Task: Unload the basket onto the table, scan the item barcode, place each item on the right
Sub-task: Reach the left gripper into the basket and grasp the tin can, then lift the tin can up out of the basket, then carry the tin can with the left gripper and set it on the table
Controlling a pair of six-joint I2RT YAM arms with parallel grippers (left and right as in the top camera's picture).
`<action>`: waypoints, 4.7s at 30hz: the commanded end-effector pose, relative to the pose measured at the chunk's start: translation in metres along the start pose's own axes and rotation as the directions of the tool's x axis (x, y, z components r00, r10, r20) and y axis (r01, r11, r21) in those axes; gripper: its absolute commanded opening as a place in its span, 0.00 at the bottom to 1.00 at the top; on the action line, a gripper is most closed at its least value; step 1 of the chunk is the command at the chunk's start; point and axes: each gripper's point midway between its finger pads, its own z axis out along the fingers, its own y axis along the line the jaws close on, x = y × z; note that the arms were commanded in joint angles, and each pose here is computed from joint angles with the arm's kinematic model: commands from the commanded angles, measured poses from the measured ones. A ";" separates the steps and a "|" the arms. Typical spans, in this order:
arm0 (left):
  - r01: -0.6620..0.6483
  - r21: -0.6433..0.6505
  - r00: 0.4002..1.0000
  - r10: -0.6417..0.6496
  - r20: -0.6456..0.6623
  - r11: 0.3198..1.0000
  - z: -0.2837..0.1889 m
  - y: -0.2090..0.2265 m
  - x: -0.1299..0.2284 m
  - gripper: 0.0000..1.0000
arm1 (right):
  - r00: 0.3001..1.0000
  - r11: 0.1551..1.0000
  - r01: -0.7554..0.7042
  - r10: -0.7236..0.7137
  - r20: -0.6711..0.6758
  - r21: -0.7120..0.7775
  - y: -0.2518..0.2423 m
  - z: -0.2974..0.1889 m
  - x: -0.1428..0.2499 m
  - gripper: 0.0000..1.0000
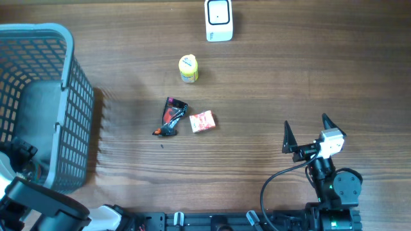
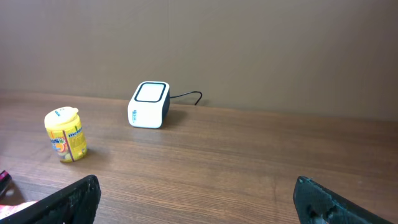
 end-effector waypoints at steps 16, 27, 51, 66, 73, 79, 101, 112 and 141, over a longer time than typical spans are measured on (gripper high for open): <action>0.009 0.170 0.996 0.006 -0.087 0.985 0.056 -0.038 0.008 0.97 | 1.000 1.000 -0.010 0.010 0.012 0.002 0.000 0.000 -0.003 1.00; -0.036 0.308 0.997 0.053 -0.047 0.951 0.047 -0.080 0.002 0.89 | 1.000 1.000 -0.010 0.010 0.012 0.002 0.000 0.000 -0.003 1.00; -0.094 0.325 0.991 0.119 -0.058 0.941 0.038 -0.145 0.018 0.93 | 1.000 1.000 -0.010 0.010 0.012 0.002 0.000 0.000 -0.003 1.00; -0.020 0.270 0.992 0.052 -0.112 0.963 0.043 -0.138 0.018 0.68 | 1.000 1.000 -0.010 0.010 0.012 0.002 0.000 0.000 -0.003 1.00; 0.081 0.344 0.997 -0.081 -0.015 0.935 -0.019 -0.141 -0.028 0.64 | 1.000 1.000 -0.010 0.010 0.012 0.002 0.000 0.000 -0.003 1.00; 0.131 0.450 0.986 -0.163 0.034 0.884 -0.063 -0.145 -0.041 0.62 | 1.000 1.000 -0.010 0.010 0.012 0.002 0.000 0.000 -0.003 1.00; 0.206 0.907 0.903 -0.428 -0.032 0.368 -0.259 -0.170 -0.060 0.58 | 1.000 1.000 -0.010 0.010 0.012 0.002 0.000 0.000 -0.003 1.00; 0.201 0.974 0.938 -0.308 -0.161 0.105 -0.325 -0.209 -0.043 0.54 | 1.000 1.000 -0.010 0.010 0.012 0.002 0.000 0.000 -0.003 1.00; -0.073 0.947 0.968 0.251 -0.009 0.314 -0.338 -0.379 0.203 0.56 | 1.000 1.000 -0.010 0.010 0.012 0.002 0.000 0.000 -0.003 1.00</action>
